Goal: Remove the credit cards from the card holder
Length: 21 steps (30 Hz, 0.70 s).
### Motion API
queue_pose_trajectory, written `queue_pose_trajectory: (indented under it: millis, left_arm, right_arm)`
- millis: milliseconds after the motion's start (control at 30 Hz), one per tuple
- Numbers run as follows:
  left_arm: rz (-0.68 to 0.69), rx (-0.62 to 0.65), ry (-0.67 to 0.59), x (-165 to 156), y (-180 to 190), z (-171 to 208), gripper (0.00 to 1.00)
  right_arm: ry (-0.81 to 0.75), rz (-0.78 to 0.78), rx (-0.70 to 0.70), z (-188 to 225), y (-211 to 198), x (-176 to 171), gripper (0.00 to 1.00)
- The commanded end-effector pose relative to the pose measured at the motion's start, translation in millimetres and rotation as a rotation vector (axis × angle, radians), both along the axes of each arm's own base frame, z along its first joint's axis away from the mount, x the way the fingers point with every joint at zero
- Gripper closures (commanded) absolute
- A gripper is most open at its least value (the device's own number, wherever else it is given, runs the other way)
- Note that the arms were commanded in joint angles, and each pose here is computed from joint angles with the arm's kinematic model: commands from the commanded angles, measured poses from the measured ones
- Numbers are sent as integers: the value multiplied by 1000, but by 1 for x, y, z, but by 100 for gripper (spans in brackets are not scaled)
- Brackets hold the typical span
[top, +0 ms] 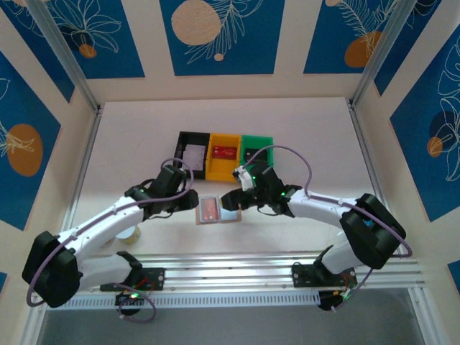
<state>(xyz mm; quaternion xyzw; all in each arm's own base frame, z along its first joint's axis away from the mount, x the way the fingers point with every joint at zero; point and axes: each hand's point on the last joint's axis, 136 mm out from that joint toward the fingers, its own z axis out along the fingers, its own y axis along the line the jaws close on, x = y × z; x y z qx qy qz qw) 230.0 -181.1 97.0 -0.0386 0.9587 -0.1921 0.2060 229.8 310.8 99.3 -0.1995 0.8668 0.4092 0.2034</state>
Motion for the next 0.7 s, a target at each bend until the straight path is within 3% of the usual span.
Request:
queue_pose_trajectory:
  millis: [0, 200, 667]
  left_arm:
    - [46, -22, -6, -4, -2, -9, 55]
    - [57, -12, 27, -14, -4, -30, 55]
    - [61, 14, 72, -19, -10, -54, 55]
  right_arm:
    - [39, 2, -6, -2, 6, 3, 51]
    - [92, 3, -49, -19, 12, 5, 56]
    - [148, 21, -121, -44, 24, 3, 60]
